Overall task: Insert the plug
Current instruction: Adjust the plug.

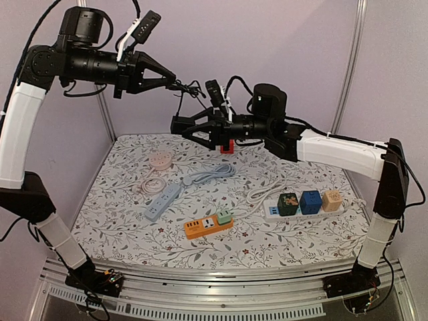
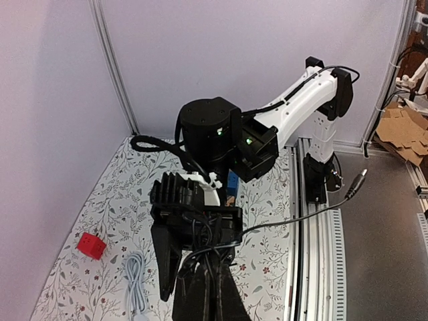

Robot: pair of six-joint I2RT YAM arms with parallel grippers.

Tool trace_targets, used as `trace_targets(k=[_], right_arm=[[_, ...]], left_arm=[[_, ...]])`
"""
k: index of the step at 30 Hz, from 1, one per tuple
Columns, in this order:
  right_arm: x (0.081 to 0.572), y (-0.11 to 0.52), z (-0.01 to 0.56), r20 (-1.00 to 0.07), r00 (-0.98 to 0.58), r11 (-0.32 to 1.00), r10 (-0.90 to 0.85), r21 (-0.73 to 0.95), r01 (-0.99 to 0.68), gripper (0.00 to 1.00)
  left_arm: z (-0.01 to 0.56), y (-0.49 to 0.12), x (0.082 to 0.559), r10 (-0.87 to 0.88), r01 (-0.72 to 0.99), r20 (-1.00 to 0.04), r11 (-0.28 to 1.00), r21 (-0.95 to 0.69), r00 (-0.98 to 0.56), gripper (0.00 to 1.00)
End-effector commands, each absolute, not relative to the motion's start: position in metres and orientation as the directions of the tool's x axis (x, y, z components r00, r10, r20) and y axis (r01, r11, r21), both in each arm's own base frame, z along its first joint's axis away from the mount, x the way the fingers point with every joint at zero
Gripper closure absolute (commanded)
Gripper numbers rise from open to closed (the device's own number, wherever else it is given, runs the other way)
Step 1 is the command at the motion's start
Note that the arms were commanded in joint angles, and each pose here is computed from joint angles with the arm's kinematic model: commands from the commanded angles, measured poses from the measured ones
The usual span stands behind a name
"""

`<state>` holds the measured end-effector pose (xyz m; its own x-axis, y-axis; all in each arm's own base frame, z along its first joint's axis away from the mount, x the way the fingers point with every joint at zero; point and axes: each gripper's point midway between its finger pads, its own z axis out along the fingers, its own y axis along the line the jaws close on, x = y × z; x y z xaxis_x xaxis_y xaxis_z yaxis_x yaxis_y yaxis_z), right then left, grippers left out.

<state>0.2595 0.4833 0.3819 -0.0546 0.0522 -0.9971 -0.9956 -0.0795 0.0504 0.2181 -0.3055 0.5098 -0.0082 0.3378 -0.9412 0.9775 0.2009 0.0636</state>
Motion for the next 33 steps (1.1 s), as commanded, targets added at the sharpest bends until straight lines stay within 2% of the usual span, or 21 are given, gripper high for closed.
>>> trace_targets(k=[1, 5, 8, 10, 11, 12, 14, 15, 16, 18, 21, 23, 26, 28, 30, 31, 32, 33], right_arm=[[0.251, 0.483, 0.379, -0.997, -0.067, -0.128, 0.041, 0.061, -0.99, 0.63], [0.243, 0.479, 0.387, -0.997, -0.063, -0.156, 0.05, 0.054, -0.986, 0.73], [0.239, 0.476, 0.39, -0.997, -0.057, -0.167, 0.053, 0.048, -0.985, 0.94], [0.236, 0.475, 0.39, -0.997, -0.062, -0.178, 0.049, 0.053, -0.983, 1.0], [0.234, 0.473, 0.389, -0.996, -0.075, -0.189, 0.042, 0.066, -0.98, 1.0], [0.231, 0.472, 0.389, -0.996, -0.088, -0.204, 0.032, 0.08, -0.976, 1.0], [0.227, 0.468, 0.384, -0.989, -0.145, -0.223, -0.014, 0.145, -0.964, 1.0], [0.226, 0.465, 0.381, -0.981, -0.188, -0.216, -0.055, 0.196, -0.957, 1.0], [0.228, 0.463, 0.376, -0.968, -0.23, -0.196, -0.097, 0.245, -0.949, 1.0], [0.23, 0.457, 0.365, -0.933, -0.313, -0.145, -0.178, 0.34, -0.929, 1.0], [0.236, 0.449, 0.351, -0.853, -0.461, -0.072, -0.245, 0.49, -0.869, 1.0], [0.24, 0.448, 0.344, -0.791, -0.553, -0.031, -0.262, 0.579, -0.815, 1.0], [0.243, 0.452, 0.335, -0.697, -0.662, 0.025, -0.275, 0.683, -0.73, 1.0], [0.244, 0.454, 0.33, -0.632, -0.723, 0.055, -0.278, 0.741, -0.669, 1.0], [0.24, 0.459, 0.326, -0.585, -0.756, 0.06, -0.292, 0.778, -0.625, 1.0], [0.235, 0.462, 0.326, -0.565, -0.767, 0.054, -0.303, 0.793, -0.606, 1.0], [0.228, 0.466, 0.327, -0.556, -0.767, 0.038, -0.32, 0.801, -0.597, 1.0], [0.221, 0.47, 0.329, -0.548, -0.766, 0.022, -0.336, 0.809, -0.588, 1.0]], left_arm=[[0.504, -0.312, 0.216, 0.352, 0.983, -0.936, 0.175, 0.055, -0.01, 1.0], [0.501, -0.312, 0.217, 0.358, 0.982, -0.933, 0.179, 0.053, -0.015, 1.0], [0.5, -0.312, 0.219, 0.365, 0.981, -0.931, 0.186, 0.057, -0.015, 1.0], [0.499, -0.31, 0.22, 0.373, 0.978, -0.928, 0.195, 0.07, -0.008, 1.0], [0.497, -0.309, 0.221, 0.383, 0.976, -0.924, 0.202, 0.079, -0.004, 1.0], [0.495, -0.306, 0.222, 0.396, 0.973, -0.918, 0.21, 0.095, 0.004, 0.91], [0.489, -0.296, 0.226, 0.44, 0.957, -0.898, 0.248, 0.148, 0.025, 0.34], [0.485, -0.288, 0.23, 0.473, 0.941, -0.88, 0.276, 0.195, 0.044, 0.14], [0.479, -0.28, 0.235, 0.513, 0.923, -0.856, 0.294, 0.247, 0.065, 0.03], [0.467, -0.261, 0.244, 0.607, 0.874, -0.786, 0.315, 0.369, 0.113, 0.01], [0.442, -0.226, 0.253, 0.754, 0.798, -0.645, 0.312, 0.516, 0.122, 0.01], [0.429, -0.204, 0.248, 0.819, 0.761, -0.553, 0.259, 0.595, 0.154, 0.01], [0.414, -0.18, 0.224, 0.86, 0.679, -0.392, 0.075, 0.731, 0.327, 0.01], [0.407, -0.175, 0.201, 0.815, 0.542, -0.25, -0.091, 0.835, 0.523, 0.01], [0.393, -0.178, 0.184, 0.71, 0.281, -0.024, -0.247, 0.927, 0.703, 0.0], [0.395, -0.18, 0.177, 0.632, 0.031, 0.188, -0.318, 0.947, 0.752, 0.01], [0.387, -0.19, 0.176, 0.558, -0.158, 0.342, -0.351, 0.923, 0.756, 0.0], [0.381, -0.202, 0.173, 0.495, -0.305, 0.447, -0.342, 0.888, 0.745, 0.0]])
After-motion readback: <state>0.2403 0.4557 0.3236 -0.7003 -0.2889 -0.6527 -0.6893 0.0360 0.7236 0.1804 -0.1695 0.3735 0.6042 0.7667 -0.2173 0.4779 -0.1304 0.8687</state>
